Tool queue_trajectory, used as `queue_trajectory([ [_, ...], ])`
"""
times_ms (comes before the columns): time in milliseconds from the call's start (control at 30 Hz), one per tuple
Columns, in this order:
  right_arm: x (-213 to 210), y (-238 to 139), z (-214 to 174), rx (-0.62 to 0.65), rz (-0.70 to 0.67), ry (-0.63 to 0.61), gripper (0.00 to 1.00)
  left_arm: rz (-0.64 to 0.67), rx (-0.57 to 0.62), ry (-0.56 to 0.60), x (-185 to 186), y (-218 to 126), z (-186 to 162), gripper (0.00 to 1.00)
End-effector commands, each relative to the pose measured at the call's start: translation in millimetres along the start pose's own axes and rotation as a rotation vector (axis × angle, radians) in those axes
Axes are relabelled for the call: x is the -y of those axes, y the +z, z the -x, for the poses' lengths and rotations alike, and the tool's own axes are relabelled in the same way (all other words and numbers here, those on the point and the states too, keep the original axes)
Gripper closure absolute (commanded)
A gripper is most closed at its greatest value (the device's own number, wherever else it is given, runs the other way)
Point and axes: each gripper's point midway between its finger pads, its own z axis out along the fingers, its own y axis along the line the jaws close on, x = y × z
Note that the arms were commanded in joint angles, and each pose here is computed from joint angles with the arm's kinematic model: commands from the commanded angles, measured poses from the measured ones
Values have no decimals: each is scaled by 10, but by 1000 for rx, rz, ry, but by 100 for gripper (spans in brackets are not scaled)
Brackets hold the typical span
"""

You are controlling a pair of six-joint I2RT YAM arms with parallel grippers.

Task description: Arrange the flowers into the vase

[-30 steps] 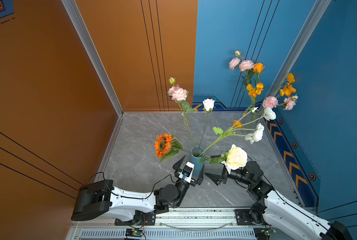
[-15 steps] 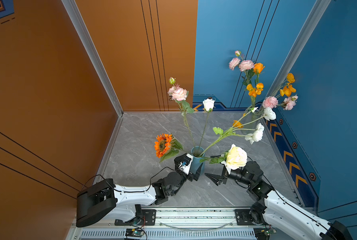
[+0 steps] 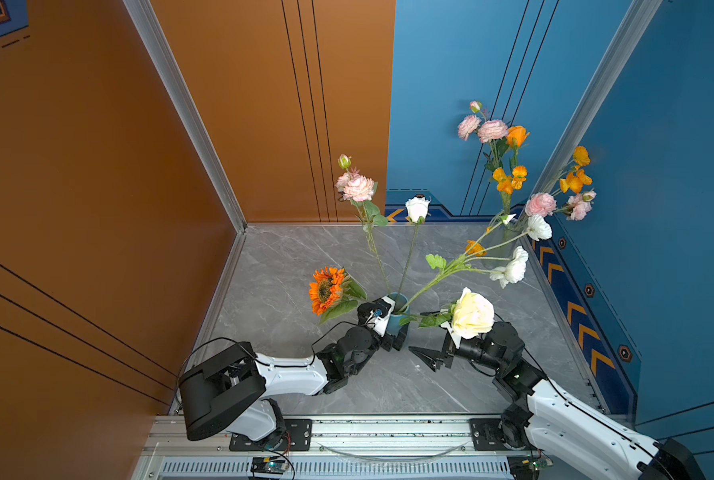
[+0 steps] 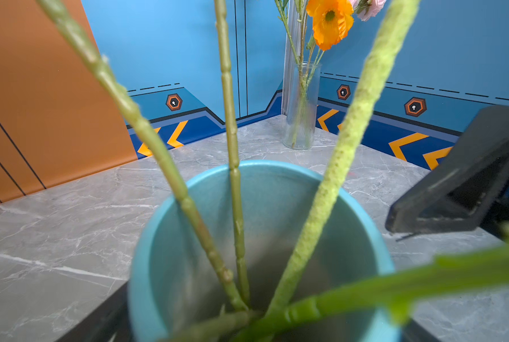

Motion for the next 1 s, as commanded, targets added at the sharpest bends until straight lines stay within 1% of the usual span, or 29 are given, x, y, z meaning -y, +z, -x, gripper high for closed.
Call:
queue_trajectory([
  [0, -34, 17, 149, 36, 17, -40, 0, -41, 63, -45, 49, 91, 145, 2],
  [67, -29, 20, 143, 33, 16, -39, 0, -51, 83, -51, 66, 112, 156, 1],
  [100, -27, 21, 144, 33, 16, -41, 0, -56, 91, -53, 73, 123, 153, 3],
  [133, -26, 22, 140, 32, 15, -39, 0, -62, 100, -57, 83, 126, 163, 7],
  [200, -29, 21, 144, 33, 16, -40, 0, -70, 116, -69, 92, 126, 170, 16],
  [300, -29, 22, 141, 32, 15, -39, 0, -66, 140, -79, 80, 108, 188, 28],
  [400, -27, 24, 138, 30, 15, -38, 0, -45, 161, -88, 33, 84, 215, 36],
  [567, -24, 25, 131, 28, 14, -39, 0, -51, 196, -92, 25, 29, 299, 53],
  [767, -14, 28, 124, 26, 10, -38, 0, -66, 245, -92, 41, -77, 499, 60],
  [867, -25, 15, 155, 38, 11, -43, 0, -52, 268, -86, 2, -134, 611, 63],
  [967, -1, -22, 181, 59, -13, -47, 0, -37, 276, -39, -20, -158, 763, 64],
])
